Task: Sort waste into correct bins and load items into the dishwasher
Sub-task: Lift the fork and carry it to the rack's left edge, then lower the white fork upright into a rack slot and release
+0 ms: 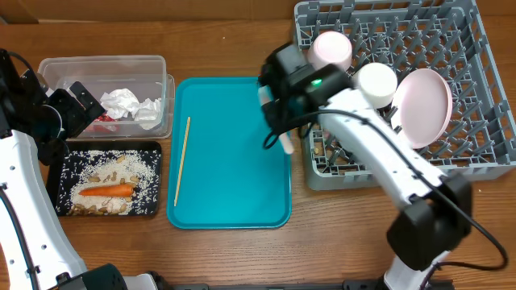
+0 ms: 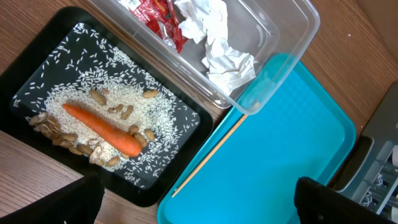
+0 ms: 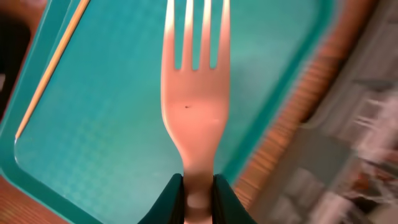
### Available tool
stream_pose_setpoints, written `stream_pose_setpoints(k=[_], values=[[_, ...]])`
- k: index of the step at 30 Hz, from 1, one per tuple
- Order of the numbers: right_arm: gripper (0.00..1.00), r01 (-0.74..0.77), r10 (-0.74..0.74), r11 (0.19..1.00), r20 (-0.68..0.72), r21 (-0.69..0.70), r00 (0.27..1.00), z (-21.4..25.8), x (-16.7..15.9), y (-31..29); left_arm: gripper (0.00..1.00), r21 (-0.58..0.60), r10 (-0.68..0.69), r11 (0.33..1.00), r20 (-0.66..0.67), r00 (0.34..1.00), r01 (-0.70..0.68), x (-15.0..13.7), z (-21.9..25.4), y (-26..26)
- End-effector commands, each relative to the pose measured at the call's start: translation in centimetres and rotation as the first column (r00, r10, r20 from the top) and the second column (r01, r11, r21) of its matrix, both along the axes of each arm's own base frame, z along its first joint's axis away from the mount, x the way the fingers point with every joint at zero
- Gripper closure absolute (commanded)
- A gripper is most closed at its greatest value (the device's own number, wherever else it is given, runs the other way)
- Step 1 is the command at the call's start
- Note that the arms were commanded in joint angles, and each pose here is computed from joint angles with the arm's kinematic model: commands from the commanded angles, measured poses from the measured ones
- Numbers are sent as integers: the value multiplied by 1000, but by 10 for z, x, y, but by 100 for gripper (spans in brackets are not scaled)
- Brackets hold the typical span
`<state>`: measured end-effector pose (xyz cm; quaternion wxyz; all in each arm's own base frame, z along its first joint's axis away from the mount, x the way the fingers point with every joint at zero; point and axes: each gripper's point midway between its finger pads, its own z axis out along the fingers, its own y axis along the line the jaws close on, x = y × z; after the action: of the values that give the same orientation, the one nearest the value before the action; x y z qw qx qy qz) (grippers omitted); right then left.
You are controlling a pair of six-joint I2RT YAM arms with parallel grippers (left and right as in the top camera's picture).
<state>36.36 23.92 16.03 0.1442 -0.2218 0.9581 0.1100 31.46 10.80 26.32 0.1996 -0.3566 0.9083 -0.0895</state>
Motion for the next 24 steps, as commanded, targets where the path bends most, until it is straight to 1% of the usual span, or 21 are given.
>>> stream_pose_setpoints(k=[1, 13, 18, 24], values=[[96, 58, -60, 998, 46, 37, 997, 25, 13, -19, 0, 10, -13, 1000, 38, 999, 13, 0, 12, -2], [96, 198, -199, 980, 34, 29, 979, 22, 39, -74, 0, 10, -13, 1000, 38, 999, 13, 0, 12, -2], [96, 249, -250, 968, 31, 38, 968, 12, 47, -86, 0, 10, -13, 1000, 38, 999, 13, 0, 12, -2], [96, 262, -264, 964, 42, 42, 964, -6, 54, -91, 0, 10, -13, 1000, 38, 999, 13, 0, 12, -2]])
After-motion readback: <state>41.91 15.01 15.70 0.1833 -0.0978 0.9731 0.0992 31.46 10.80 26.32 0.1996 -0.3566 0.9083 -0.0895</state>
